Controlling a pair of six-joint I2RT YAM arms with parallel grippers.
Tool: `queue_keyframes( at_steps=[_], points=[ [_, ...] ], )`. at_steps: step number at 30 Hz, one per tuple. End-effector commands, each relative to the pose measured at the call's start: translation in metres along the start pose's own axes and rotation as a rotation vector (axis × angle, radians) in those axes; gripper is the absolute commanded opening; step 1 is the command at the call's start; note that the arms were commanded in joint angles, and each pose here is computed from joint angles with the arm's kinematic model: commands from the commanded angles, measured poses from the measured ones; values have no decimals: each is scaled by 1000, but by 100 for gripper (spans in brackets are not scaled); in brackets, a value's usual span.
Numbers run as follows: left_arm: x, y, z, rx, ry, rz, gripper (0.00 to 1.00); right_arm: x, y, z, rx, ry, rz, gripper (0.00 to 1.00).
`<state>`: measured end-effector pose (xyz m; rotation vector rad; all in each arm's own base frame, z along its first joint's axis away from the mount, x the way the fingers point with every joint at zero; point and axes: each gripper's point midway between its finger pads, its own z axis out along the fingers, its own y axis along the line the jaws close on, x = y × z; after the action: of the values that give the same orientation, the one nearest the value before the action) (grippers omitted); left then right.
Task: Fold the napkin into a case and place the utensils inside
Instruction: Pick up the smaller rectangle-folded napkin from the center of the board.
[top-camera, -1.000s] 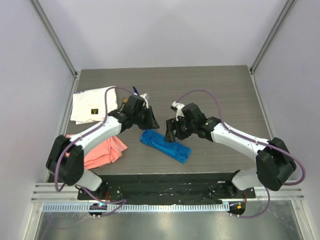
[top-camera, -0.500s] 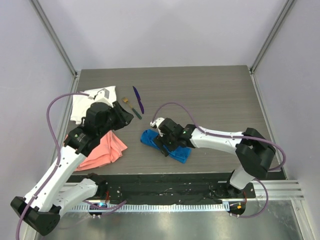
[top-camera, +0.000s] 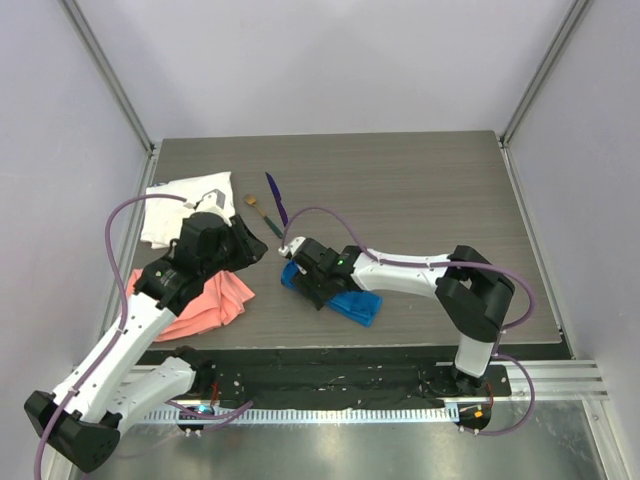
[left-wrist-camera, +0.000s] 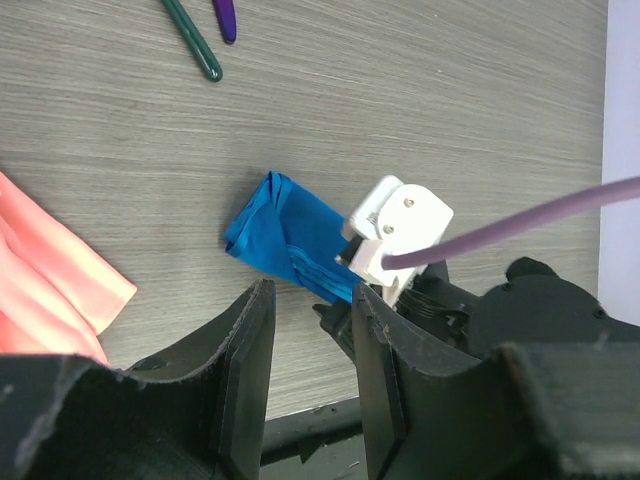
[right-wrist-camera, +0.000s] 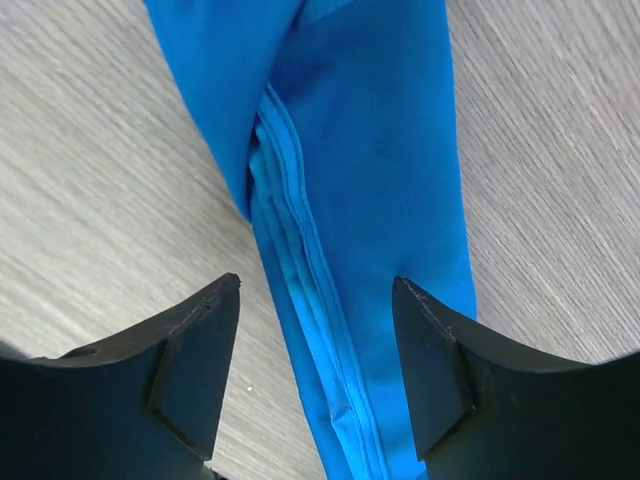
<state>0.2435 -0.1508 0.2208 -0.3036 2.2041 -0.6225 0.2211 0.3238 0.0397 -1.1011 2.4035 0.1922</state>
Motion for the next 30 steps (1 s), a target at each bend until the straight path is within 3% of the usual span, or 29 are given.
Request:
queue_keyframes(
  at_steps=[1, 10, 17, 30],
  points=[
    [-9, -5, -8, 28, -32, 5, 40, 0, 0, 3, 32, 22, -16, 66],
    [-11, -4, -12, 24, -44, 9, 40, 11, -3, 9, 94, 67, -38, 58],
    [-11, -2, -14, 19, -50, 10, 41, 25, -7, 19, 241, 114, -87, 51],
    [-10, 1, -16, 12, -50, 13, 41, 11, -13, 15, 352, 87, -74, 13]
  ],
)
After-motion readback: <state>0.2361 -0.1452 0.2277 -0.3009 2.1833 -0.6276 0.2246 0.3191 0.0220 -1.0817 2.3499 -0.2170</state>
